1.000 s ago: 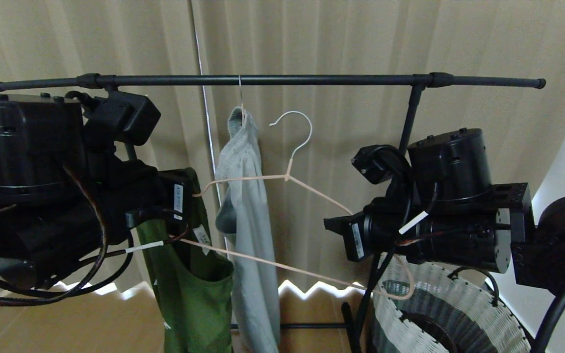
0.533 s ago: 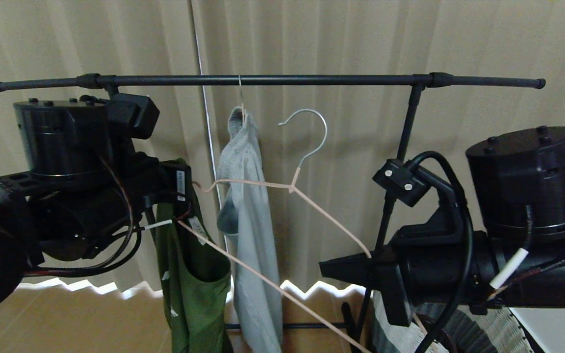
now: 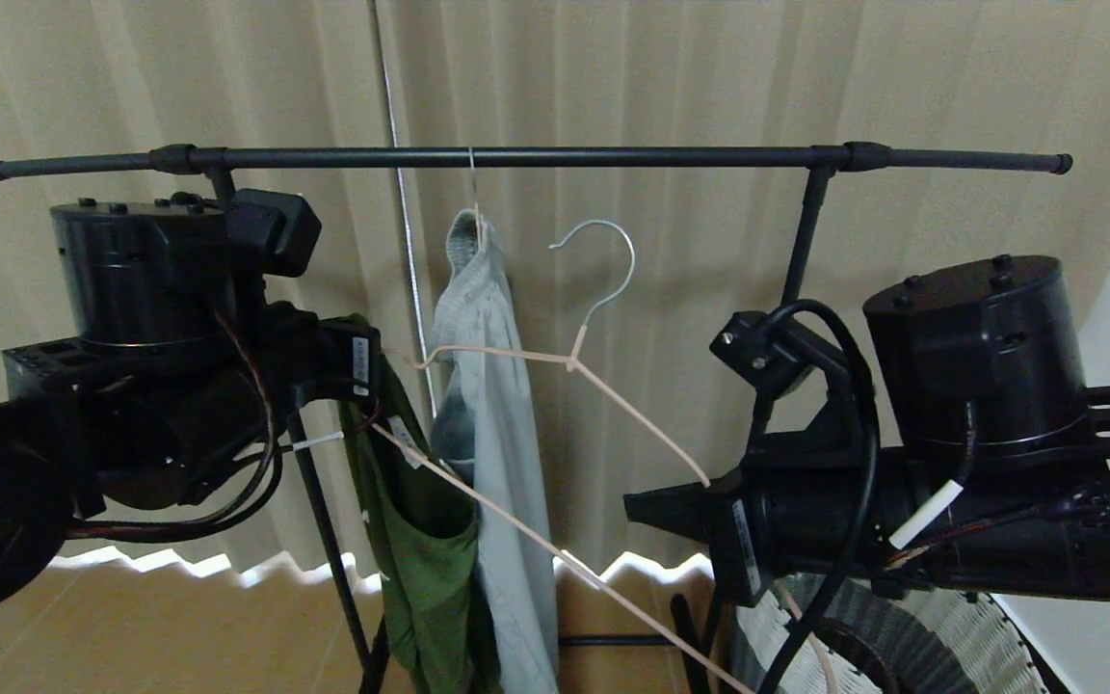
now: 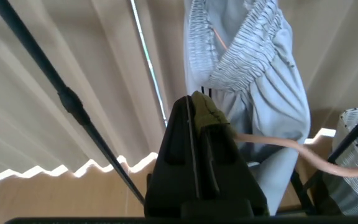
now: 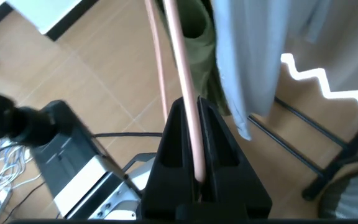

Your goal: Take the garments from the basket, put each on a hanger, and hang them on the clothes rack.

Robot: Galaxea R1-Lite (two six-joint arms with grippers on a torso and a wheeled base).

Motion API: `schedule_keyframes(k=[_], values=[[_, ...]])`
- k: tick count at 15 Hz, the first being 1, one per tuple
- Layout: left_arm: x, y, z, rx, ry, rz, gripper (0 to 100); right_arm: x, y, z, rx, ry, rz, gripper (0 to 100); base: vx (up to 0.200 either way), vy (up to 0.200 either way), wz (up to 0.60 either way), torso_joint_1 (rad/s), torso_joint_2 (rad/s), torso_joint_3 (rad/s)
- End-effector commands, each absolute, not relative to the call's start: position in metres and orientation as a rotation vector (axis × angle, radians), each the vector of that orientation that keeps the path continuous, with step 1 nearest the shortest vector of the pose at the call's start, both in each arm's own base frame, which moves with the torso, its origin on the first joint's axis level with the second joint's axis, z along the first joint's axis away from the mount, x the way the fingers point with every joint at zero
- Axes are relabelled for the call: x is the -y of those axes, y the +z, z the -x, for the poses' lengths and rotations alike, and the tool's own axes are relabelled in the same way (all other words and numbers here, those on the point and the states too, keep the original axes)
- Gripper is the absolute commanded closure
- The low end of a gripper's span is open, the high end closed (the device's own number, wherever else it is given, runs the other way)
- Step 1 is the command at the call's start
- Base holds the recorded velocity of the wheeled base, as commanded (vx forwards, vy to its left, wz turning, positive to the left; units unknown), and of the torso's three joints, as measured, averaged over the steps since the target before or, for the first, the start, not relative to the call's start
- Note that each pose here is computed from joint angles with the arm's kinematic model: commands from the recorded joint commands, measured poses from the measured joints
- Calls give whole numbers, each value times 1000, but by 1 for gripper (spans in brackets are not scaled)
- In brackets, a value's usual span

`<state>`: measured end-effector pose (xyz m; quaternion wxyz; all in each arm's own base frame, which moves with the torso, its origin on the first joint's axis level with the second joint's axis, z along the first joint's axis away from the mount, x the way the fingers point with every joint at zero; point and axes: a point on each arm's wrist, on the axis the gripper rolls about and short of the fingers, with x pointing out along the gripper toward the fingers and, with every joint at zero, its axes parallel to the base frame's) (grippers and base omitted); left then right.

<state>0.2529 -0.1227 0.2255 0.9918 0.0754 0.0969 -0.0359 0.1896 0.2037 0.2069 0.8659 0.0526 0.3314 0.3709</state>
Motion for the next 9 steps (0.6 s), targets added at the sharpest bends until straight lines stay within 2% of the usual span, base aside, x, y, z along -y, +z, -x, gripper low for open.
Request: schedule_keyframes(k=[1,4,9], values=[[117,235,-247,-163,-63,-139,100,-208,199,-194,-720,761,-103,100,0,0,0,0,0,0],[105,245,-239,-137,-35,-147,100,-208,201,-195,-716,757,-107,100,0,0,0,0,0,0],[87,242,-217,-160,-7,-156,100,-209,207,-197,-681,725,-109,100,0,0,0,0,0,0]])
